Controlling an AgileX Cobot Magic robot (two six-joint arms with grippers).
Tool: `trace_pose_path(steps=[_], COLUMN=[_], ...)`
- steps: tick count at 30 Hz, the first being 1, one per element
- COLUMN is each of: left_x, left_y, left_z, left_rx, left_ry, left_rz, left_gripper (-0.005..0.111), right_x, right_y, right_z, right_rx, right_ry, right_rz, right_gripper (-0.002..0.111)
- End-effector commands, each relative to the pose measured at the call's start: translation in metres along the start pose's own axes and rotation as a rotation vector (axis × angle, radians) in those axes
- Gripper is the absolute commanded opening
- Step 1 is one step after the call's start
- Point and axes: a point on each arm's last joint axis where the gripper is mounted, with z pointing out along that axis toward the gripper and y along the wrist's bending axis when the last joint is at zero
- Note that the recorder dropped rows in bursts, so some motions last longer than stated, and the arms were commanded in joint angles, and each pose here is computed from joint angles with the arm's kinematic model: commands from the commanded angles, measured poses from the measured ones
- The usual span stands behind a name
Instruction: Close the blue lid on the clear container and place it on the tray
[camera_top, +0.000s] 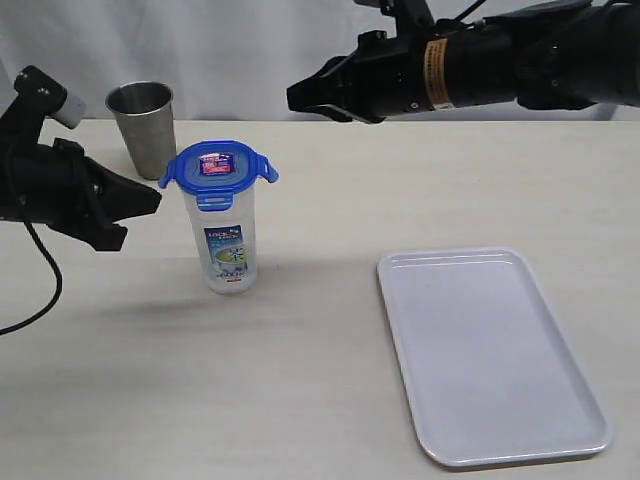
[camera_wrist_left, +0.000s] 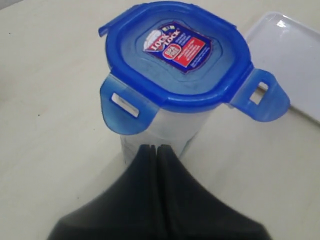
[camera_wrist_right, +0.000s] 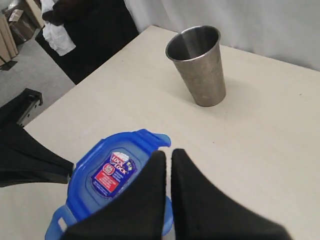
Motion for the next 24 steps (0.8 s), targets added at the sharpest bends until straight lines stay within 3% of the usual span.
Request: trace_pose_path(steps=[1,9,15,24], left_x=[-0.001,-0.001,-0.002,-0.004], left_y=[-0.001,0.0,0.006,0.006], left_z=[0.003,0.003,0.002,0.003], left_rx=[0.031,0.014,-0.043,-0.043], left_ry=[-0.006,-0.009,-0.023,-0.045], left_rz=[-0.02,-0.029,-0.048,-0.053], left_gripper=[0.0,0.0,0.0,0.0], right_x=[0.006,0.027,0.03,0.031], right_y=[-0.008,-0.016,-0.016,-0.01], right_z=[0.022,0.04,0.04,0.043], right_rx=[-0.017,-0.081,-0.101,-0.127], right_ry=[0.033,0.101,0.111,0.119], right_rz=[0.017,0.063,0.059,0.037], right_gripper=[0.004,0.004,0.004,0.004])
